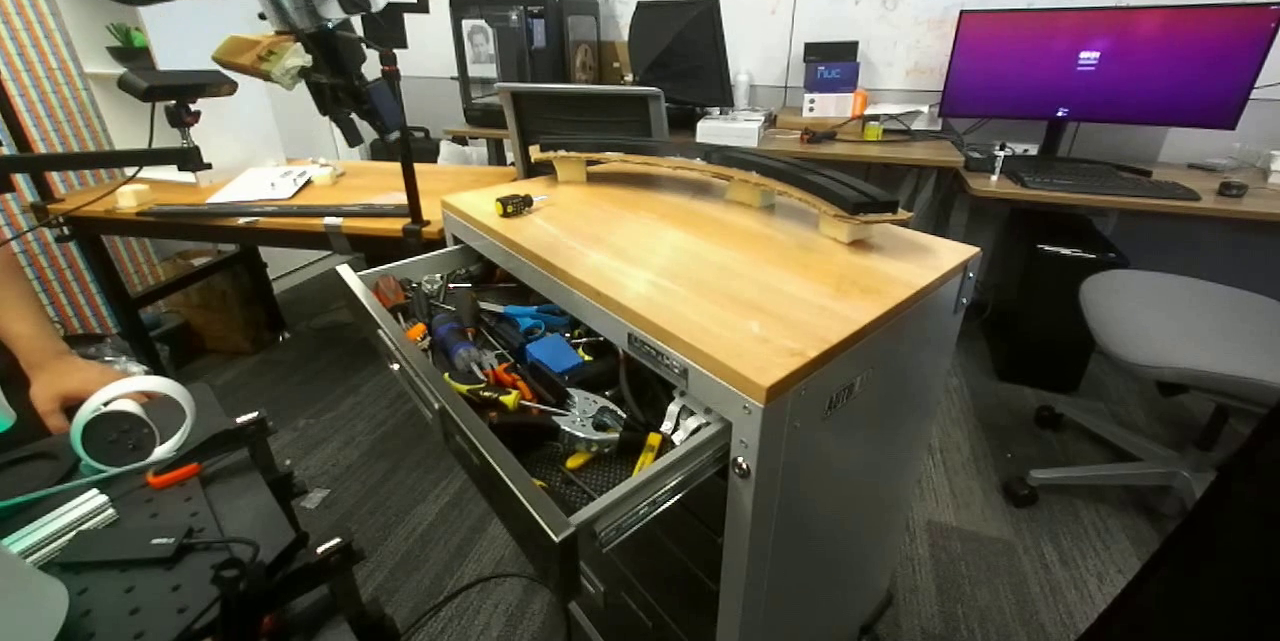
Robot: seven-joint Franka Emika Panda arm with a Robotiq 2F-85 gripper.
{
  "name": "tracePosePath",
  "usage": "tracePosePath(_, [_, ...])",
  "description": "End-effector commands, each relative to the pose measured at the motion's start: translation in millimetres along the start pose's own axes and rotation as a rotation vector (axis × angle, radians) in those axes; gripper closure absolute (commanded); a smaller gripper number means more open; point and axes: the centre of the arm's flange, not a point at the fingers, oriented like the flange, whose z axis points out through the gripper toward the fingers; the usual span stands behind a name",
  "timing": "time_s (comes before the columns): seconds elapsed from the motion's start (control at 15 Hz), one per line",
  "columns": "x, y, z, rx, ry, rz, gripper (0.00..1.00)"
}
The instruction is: Put the screwdriver in the open drawer and then close the drawer
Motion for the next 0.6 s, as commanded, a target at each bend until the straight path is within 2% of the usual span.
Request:
tracePosePath(0.0, [59, 14, 0, 0.028, 0.002, 0.009, 0.0])
tracePosePath(0.13, [73, 23, 8, 0.043, 0.022, 0.027, 0.0])
tracePosePath(0.53, [89, 37, 33, -0.016, 0.067, 0.028, 0.0])
